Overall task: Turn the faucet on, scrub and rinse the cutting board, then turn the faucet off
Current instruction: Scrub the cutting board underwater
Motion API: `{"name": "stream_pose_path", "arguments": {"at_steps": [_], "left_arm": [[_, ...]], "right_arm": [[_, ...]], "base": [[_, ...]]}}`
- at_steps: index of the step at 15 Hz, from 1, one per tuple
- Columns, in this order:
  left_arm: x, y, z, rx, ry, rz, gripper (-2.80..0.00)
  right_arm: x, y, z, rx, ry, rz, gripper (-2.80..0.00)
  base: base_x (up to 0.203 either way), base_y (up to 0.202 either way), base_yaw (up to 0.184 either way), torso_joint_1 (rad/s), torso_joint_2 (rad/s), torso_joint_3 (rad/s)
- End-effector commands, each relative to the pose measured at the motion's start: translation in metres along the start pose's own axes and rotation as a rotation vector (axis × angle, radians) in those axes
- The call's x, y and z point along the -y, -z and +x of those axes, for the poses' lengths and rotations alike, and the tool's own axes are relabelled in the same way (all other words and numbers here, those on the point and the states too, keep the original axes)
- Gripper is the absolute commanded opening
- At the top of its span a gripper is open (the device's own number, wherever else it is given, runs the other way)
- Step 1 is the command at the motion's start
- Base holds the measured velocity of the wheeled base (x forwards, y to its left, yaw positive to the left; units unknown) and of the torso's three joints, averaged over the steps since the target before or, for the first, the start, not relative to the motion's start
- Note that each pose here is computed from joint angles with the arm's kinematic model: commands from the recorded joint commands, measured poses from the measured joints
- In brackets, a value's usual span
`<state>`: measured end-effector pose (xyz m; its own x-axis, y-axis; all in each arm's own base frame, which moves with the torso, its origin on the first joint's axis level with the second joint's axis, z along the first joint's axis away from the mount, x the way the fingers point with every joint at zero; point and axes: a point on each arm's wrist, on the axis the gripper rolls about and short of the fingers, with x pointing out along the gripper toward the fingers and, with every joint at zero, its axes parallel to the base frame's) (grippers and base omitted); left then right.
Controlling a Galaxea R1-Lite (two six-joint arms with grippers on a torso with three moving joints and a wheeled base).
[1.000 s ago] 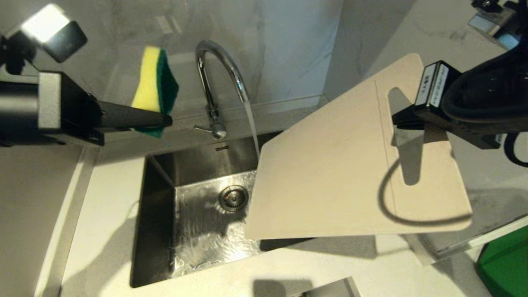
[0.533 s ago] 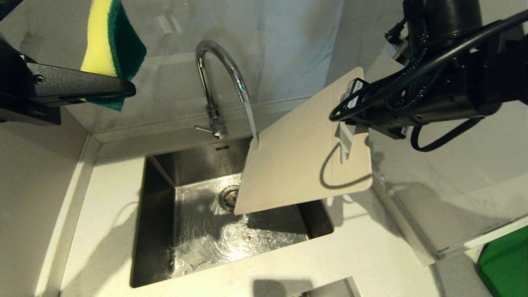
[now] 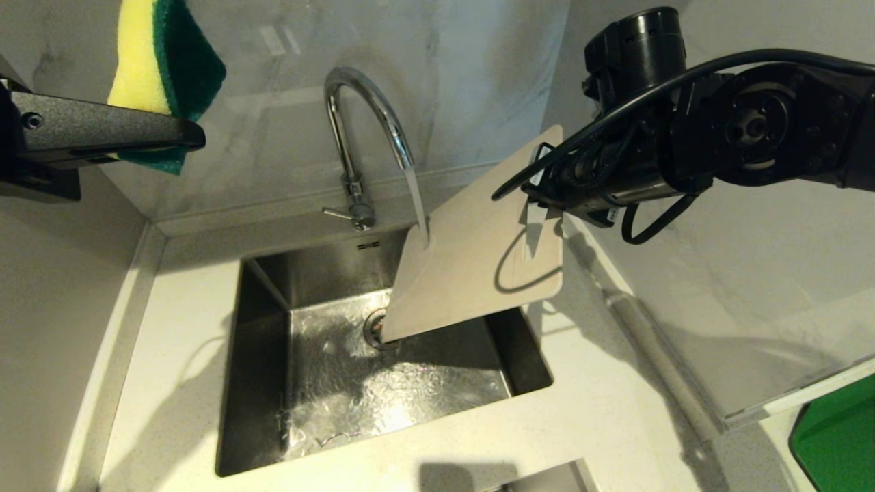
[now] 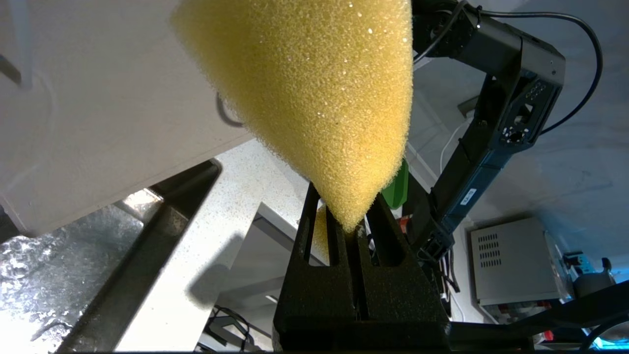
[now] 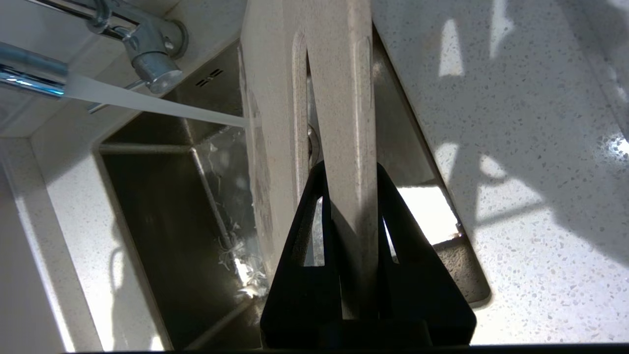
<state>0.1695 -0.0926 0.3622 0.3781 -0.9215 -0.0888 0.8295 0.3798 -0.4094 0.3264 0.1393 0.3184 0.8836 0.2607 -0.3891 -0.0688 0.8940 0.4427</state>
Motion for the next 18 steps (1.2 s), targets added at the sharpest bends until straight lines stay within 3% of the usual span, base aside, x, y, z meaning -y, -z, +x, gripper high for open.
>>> {"name": "stream_pose_path", "arguments": {"at_steps": [1, 5, 11, 15, 18], "left_arm": [[-0.001, 0.001, 0.001, -0.006, 0.004, -0.007, -2.8], [-0.003, 0.002, 0.002, -0.014, 0.007, -0.014, -2.8], [-0.007, 0.007, 0.005, -0.03, 0.006, -0.03, -2.8], [-0.009, 0.008, 0.007, -0.037, 0.004, -0.036, -2.8], [-0.012, 0.006, 0.01, -0.037, 0.004, -0.036, -2.8]], "right_arm": [[0.0, 0.0, -0.003, -0.002, 0.002, 0.002, -2.8], [0.001, -0.011, -0.039, 0.025, -0.009, 0.009, -2.8], [0.009, -0.02, -0.143, 0.084, -0.041, 0.023, -2.8], [0.029, -0.003, -0.208, 0.079, -0.032, 0.015, -2.8], [0.042, 0.014, -0.229, 0.035, 0.014, 0.005, -2.8]], "base": [[0.0, 0.0, 0.0, 0.0, 0.0, 0.0], [0.0, 0.0, 0.0, 0.0, 0.0, 0.0], [0.0, 0.0, 0.0, 0.0, 0.0, 0.0], [0.0, 0.0, 0.0, 0.0, 0.0, 0.0], [0.0, 0.0, 0.0, 0.0, 0.0, 0.0]]}}
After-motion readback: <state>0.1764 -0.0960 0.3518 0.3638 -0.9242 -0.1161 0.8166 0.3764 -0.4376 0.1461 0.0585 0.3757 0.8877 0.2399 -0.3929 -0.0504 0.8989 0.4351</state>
